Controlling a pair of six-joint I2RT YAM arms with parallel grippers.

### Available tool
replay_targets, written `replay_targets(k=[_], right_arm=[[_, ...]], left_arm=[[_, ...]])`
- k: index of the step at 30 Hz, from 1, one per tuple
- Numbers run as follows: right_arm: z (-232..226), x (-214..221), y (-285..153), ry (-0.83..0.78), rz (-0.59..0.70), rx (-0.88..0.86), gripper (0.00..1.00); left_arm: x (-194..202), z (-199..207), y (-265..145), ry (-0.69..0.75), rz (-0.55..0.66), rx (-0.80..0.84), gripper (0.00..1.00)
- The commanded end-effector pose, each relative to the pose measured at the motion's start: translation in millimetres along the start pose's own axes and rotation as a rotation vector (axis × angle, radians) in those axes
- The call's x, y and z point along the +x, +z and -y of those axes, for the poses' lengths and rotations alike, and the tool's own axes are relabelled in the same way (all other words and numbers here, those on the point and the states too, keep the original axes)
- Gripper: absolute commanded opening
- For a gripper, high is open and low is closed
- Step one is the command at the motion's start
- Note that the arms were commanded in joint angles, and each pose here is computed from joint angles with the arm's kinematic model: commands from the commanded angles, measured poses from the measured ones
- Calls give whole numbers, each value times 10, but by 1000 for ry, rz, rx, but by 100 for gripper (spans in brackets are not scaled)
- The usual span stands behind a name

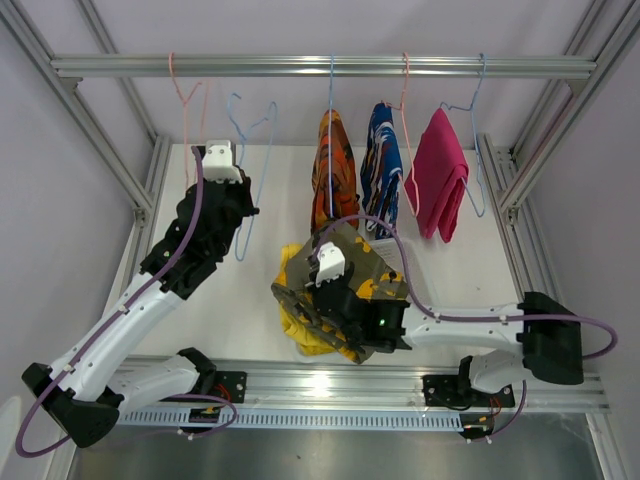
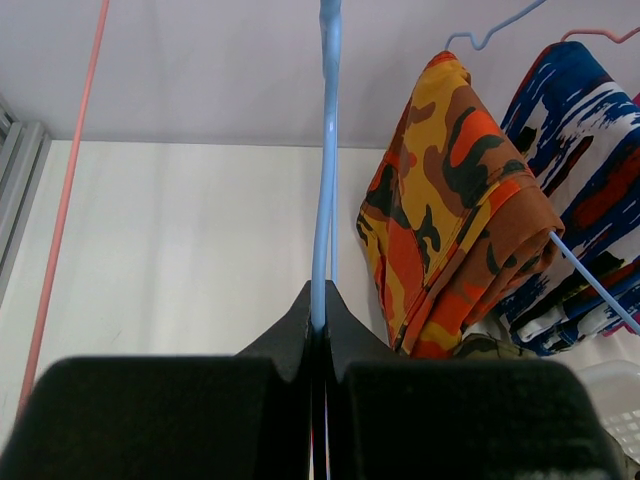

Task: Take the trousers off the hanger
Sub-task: Place the trousers in the bin.

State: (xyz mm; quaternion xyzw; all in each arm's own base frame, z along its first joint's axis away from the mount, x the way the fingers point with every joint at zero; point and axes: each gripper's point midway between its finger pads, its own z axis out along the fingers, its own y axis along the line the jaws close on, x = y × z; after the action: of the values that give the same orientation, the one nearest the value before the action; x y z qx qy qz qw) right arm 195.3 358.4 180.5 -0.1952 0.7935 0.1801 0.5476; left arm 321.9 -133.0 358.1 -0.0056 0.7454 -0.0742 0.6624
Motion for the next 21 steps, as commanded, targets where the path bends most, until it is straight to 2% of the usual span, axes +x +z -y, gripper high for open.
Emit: replay_targets(k=[1, 4, 8, 10, 21], right_arm=[[-6, 457, 146, 99, -63, 33, 0], [26, 866, 245, 95, -135, 61, 0], [6, 1035, 291, 104, -178, 78, 0], [17, 985, 271, 92, -174, 85, 0], [195, 110, -169, 92, -44, 133, 0]], left_arm=[[-196, 76, -49, -24, 43, 33, 0], [-204, 79, -58, -26, 45, 36, 1], [-204, 79, -58, -26, 45, 36, 1], [-204, 79, -58, -26, 45, 36, 0], [-214, 84, -65, -24, 48, 40, 1]])
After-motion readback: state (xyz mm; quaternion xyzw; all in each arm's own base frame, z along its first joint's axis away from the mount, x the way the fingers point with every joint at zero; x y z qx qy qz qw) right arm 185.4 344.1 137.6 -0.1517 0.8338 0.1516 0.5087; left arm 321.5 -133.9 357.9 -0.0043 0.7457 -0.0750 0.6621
